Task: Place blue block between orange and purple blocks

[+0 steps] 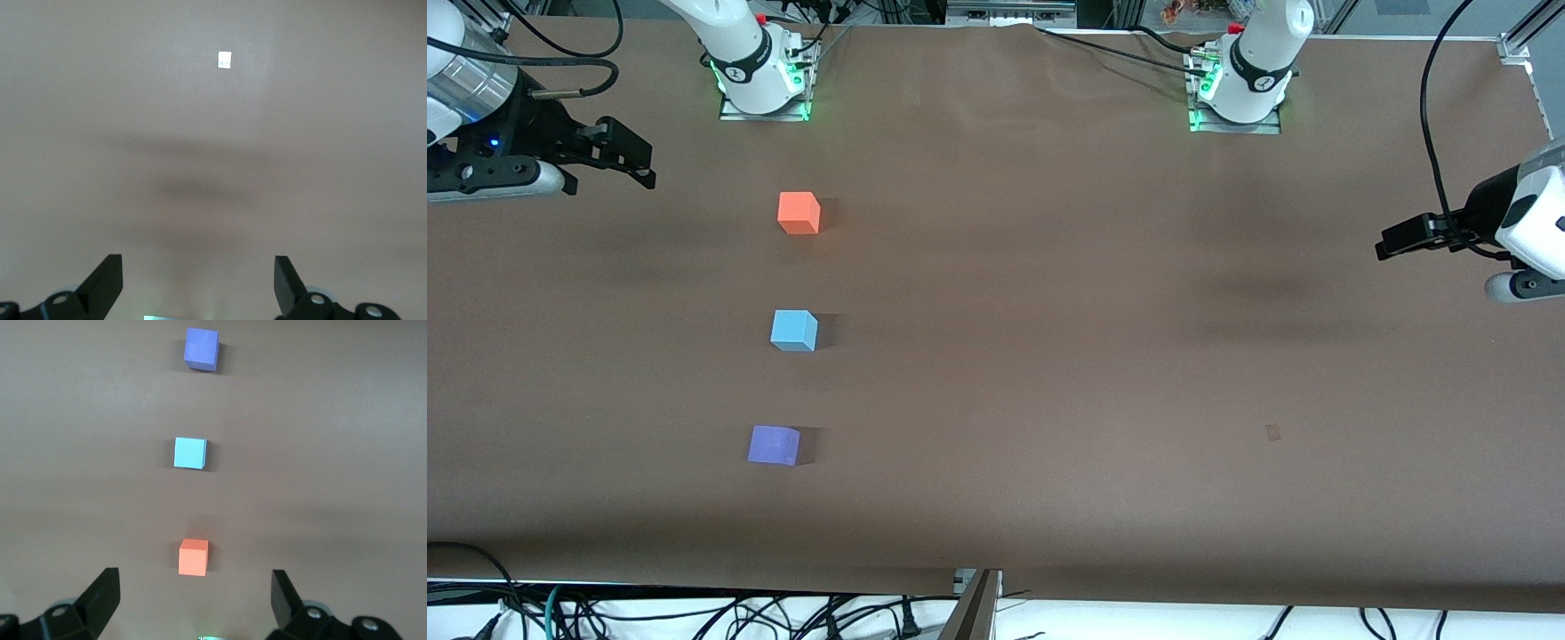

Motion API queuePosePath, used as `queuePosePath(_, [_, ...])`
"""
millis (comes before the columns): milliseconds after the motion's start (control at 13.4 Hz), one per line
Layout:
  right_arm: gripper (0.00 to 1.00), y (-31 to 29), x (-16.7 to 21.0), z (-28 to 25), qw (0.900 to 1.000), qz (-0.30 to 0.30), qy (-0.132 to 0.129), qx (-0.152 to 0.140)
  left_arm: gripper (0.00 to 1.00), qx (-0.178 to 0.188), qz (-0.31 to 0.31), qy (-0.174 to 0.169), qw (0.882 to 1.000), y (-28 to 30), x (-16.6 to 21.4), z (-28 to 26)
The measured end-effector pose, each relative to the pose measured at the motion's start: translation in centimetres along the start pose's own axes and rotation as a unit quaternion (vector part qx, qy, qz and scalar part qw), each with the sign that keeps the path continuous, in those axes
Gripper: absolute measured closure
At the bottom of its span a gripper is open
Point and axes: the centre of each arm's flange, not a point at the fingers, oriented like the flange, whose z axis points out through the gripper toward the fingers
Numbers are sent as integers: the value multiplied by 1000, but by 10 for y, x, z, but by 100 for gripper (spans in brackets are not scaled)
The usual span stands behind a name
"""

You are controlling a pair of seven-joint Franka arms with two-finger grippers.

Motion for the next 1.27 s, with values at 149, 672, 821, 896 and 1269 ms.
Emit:
queuePosePath(149, [0, 0, 1, -3, 1000, 0, 7, 0, 0, 0, 0, 0, 1000, 0, 0, 0])
queuePosePath(672, [0, 4, 18, 10, 1000, -1, 0, -27, 0, 0, 0, 0, 1000, 0, 0, 0])
queuePosePath(821, [0, 3, 19, 8, 1000, -1, 3, -27, 0, 0, 0, 0, 1000, -1, 0, 0])
queuePosePath(896, [0, 3, 19, 7, 1000, 0, 4, -27, 0, 0, 0, 0, 1000, -1, 0, 0])
queuePosePath(1269, [0, 4, 21, 9, 1000, 4, 3, -27, 0, 0, -1, 0, 1000, -1, 0, 1])
